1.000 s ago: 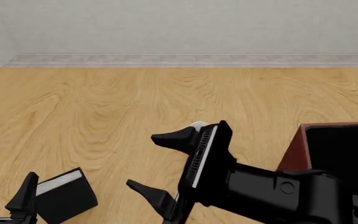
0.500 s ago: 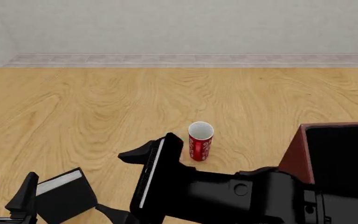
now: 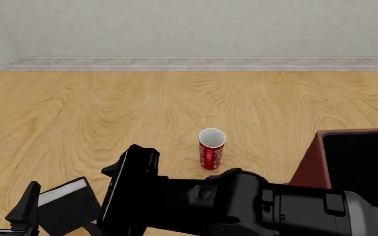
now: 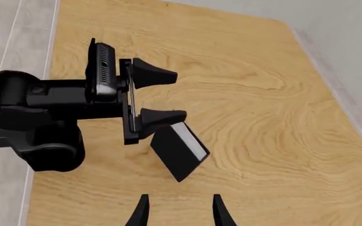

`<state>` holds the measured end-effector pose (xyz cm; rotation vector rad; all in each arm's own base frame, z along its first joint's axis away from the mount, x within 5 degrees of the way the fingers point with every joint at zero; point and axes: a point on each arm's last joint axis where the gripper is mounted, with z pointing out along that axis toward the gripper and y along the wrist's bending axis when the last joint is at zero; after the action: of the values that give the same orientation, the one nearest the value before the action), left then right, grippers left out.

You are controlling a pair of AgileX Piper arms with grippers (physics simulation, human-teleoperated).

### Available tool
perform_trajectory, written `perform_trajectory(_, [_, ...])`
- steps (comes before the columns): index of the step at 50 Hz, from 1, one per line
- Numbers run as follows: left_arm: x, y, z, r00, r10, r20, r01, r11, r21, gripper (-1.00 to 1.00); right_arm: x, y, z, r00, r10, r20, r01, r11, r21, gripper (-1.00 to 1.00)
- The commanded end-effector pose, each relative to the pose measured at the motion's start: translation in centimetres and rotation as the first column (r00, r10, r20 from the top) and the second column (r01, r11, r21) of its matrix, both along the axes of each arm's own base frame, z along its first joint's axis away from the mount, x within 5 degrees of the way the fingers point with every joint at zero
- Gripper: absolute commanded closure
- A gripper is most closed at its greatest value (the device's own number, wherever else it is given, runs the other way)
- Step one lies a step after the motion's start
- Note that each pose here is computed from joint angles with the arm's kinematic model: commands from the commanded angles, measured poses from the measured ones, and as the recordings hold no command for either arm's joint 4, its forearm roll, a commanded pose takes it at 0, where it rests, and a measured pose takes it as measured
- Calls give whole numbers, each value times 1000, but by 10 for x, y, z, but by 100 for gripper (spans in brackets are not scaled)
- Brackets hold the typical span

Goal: Pick up the book and place it in the left compartment of the caddy.

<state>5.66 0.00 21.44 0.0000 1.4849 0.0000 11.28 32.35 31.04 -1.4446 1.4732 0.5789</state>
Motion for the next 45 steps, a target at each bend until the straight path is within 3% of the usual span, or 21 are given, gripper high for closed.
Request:
perform_trajectory(1, [0, 0, 0, 1000, 0, 0, 0, 1000, 0, -100, 5, 16, -8, 1000, 12, 7, -11, 999, -39, -100])
perform_trajectory(45, [0, 0, 0, 1000, 0, 0, 0, 1000, 0, -100, 28, 61, -38, 1000, 20, 21, -17, 992, -122, -100])
